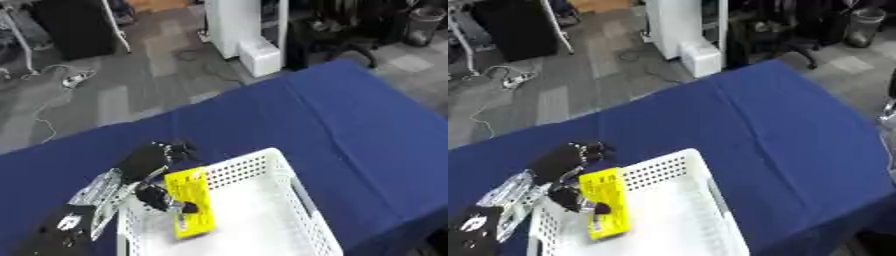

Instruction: Pick up objects on the table and place them in the box.

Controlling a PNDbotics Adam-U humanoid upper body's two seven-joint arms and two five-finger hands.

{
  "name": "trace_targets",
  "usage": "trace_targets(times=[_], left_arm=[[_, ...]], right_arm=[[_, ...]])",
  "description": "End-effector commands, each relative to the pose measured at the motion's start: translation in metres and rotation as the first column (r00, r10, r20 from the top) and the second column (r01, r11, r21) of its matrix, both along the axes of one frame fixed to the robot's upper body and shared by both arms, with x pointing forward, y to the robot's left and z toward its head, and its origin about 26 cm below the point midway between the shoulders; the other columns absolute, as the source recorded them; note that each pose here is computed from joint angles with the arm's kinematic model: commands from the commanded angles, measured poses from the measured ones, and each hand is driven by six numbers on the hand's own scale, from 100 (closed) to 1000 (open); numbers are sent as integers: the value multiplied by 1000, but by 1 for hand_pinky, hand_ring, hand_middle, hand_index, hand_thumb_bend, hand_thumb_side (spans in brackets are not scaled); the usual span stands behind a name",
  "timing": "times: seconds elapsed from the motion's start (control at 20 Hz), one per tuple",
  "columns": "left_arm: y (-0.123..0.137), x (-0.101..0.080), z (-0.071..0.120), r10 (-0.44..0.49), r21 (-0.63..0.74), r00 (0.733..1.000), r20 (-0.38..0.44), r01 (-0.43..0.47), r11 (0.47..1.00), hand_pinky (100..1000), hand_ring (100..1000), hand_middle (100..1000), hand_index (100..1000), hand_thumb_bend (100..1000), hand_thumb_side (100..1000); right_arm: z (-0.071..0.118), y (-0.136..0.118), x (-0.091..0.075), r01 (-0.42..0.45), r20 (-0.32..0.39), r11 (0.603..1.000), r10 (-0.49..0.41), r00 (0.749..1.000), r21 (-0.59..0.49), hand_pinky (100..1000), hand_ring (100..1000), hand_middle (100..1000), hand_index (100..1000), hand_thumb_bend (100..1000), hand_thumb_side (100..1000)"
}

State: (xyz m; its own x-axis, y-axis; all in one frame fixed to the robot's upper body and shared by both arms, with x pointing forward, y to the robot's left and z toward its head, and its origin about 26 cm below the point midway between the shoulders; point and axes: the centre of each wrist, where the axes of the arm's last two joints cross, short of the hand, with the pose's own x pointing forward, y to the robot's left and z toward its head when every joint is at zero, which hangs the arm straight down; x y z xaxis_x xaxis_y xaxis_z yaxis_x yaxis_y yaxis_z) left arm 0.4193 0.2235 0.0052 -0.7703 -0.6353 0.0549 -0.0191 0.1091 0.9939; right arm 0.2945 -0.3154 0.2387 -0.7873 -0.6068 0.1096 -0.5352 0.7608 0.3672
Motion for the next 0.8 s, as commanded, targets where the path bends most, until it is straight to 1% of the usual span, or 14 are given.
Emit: trace_targets(times=[0.05, 0.4, 0.45, 0.55, 0.6, 0.65, 0.7, 0.75, 0.8], left_arm=[[7, 12, 15, 22, -14, 999, 41, -22, 1000, 606, 744, 836, 811, 810, 1000], [8, 19, 44, 64, -84, 989, 132, -53, 995, 617, 743, 838, 816, 856, 997], [10, 19, 49, 80, -84, 986, 144, -69, 994, 633, 751, 844, 819, 878, 950], [14, 21, 58, 110, -69, 981, 161, -100, 993, 645, 756, 845, 819, 874, 922], [16, 21, 61, 121, -61, 978, 168, -113, 992, 642, 755, 845, 819, 877, 927], [20, 21, 64, 132, -49, 976, 174, -125, 991, 658, 761, 846, 815, 869, 914], [23, 22, 67, 139, -37, 974, 180, -135, 990, 653, 759, 846, 816, 870, 915], [26, 21, 68, 145, -21, 972, 183, -143, 989, 678, 766, 847, 813, 866, 916], [30, 21, 69, 148, -2, 972, 184, -150, 989, 678, 766, 847, 813, 866, 916]], right_arm=[[11, 0, -2, -1, 29, 1000, 2, 1000, -12, 152, 242, 264, 407, 100, 1000], [10, -2, -2, 10, 30, 1000, -10, 1000, -11, 152, 242, 263, 405, 100, 1000], [10, -2, -2, 13, 29, 1000, -13, 999, -13, 152, 242, 263, 405, 100, 1000], [9, -2, -3, 18, 28, 1000, -17, 999, -15, 152, 242, 263, 405, 100, 1000], [9, -2, -3, 20, 28, 1000, -19, 999, -16, 152, 242, 263, 405, 100, 1000], [8, -3, -3, 22, 27, 1000, -21, 999, -17, 152, 242, 263, 405, 100, 1000], [8, -3, -3, 23, 26, 1000, -23, 999, -17, 152, 242, 263, 405, 100, 1000], [8, -3, -3, 25, 26, 1000, -24, 999, -18, 152, 241, 263, 405, 100, 1000], [7, -3, -3, 26, 26, 999, -25, 999, -19, 152, 241, 263, 405, 100, 1000]])
